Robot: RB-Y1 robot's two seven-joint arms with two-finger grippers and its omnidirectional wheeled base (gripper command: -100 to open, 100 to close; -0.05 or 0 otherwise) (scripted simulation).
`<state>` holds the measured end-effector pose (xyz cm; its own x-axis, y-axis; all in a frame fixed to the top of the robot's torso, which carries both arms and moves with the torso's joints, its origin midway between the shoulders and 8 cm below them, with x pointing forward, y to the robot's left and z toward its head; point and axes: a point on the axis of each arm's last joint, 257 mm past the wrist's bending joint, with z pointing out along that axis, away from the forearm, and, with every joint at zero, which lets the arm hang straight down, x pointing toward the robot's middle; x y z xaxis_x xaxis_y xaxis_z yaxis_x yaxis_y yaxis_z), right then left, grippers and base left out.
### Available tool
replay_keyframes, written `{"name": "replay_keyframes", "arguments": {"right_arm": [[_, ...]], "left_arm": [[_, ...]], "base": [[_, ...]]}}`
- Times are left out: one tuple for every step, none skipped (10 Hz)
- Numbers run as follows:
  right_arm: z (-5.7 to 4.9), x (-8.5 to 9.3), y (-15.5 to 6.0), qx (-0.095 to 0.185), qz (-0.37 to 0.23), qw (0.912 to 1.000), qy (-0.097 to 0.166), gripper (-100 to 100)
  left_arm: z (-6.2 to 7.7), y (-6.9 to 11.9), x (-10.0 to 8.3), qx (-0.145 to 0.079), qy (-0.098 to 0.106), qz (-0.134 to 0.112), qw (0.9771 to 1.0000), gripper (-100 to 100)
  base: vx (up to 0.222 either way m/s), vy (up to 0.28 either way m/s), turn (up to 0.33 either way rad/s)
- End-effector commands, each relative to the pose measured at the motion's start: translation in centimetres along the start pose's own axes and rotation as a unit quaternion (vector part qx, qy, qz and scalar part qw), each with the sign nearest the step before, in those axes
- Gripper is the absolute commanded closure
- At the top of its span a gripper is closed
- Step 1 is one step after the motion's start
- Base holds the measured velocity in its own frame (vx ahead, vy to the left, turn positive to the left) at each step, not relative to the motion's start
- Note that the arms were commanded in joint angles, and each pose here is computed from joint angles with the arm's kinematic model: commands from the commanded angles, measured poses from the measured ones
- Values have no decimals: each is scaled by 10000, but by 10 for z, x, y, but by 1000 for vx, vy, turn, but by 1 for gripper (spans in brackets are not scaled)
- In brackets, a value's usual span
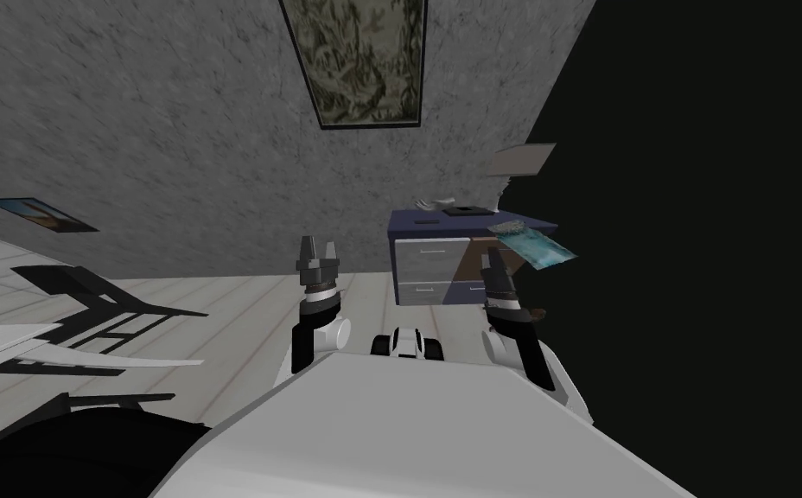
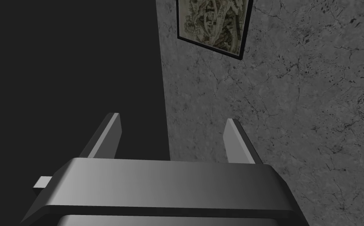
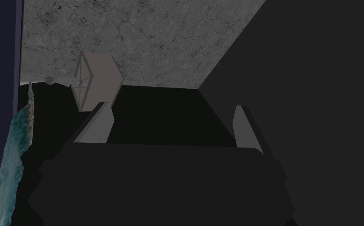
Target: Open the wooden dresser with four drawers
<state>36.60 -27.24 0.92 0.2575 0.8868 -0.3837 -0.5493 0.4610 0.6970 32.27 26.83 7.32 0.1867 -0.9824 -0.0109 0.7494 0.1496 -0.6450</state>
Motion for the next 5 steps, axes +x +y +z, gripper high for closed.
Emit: {"name": "replay_keyframes", "arguments": {"right_arm": [[0, 5, -3, -70, -397, 9992, 75, -100], [0, 5, -3, -71, -537, 9985, 74, -100], [0, 9, -5, -120, -687, 9975, 120, -100], [0, 9, -5, -121, -825, 9964, 119, -100], [0, 9, -5, -122, -890, 9959, 118, -100]], "left_arm": [[0, 0, 0, 0, 0, 0, 10000, 0], [0, 0, 0, 0, 0, 0, 10000, 0], [0, 0, 0, 0, 0, 0, 10000, 0], [0, 0, 0, 0, 0, 0, 10000, 0], [0, 0, 0, 0, 0, 0, 10000, 0]], "base": [[4, 58, -38], [6, 54, -23], [5, 59, -38], [2, 55, -23], [1, 30, 0]]}}
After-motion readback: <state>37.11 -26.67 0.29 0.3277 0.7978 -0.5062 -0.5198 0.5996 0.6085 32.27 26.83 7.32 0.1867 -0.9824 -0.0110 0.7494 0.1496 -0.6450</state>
